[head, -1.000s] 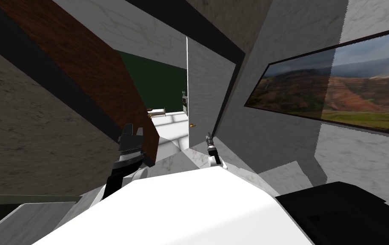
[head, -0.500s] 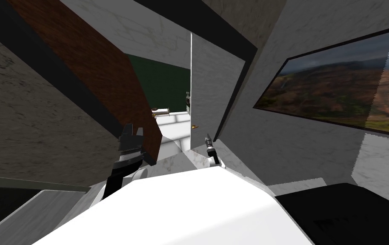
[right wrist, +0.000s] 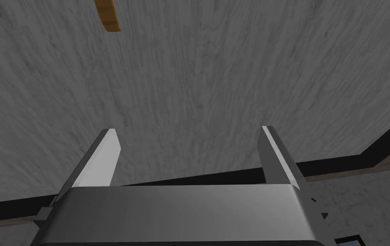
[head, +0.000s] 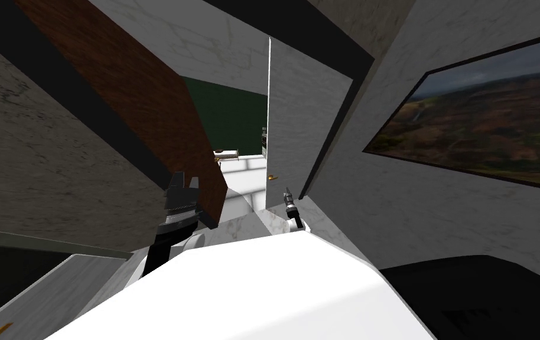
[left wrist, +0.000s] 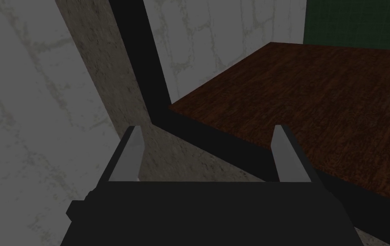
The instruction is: Push the door open
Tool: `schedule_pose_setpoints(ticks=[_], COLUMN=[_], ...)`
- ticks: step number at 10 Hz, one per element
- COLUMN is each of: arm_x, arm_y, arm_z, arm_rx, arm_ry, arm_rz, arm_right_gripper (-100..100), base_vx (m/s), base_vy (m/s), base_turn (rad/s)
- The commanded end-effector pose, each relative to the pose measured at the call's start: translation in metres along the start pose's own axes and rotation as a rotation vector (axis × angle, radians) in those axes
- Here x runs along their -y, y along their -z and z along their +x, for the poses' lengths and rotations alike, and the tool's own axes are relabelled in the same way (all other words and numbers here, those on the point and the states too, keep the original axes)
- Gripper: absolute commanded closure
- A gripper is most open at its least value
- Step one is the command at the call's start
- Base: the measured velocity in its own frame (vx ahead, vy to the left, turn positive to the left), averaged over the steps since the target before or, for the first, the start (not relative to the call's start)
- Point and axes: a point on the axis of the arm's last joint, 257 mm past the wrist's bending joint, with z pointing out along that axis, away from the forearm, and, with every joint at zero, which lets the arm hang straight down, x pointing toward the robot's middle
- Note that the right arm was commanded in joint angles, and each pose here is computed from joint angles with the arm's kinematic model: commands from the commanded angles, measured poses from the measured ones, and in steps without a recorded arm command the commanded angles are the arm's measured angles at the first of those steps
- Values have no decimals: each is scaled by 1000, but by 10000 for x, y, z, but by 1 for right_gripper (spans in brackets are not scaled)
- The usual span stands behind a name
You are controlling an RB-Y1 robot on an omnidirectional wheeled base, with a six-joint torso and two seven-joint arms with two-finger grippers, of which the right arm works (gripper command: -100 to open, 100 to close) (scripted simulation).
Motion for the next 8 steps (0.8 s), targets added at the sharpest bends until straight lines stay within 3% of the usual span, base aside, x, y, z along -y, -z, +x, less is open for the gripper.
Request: schedule_pose_setpoints(ticks=[1,8], arm_x=[106,447], arm_y=[13,66], arm_z=[4,61], arm_rx=[-2,-10], arm_ry=[-4,-17], arm_rz=[18,81], arm_right_gripper=[-100,-100], base_vx=[60,64], base_vy=[-39,-46], base_turn=[150,111])
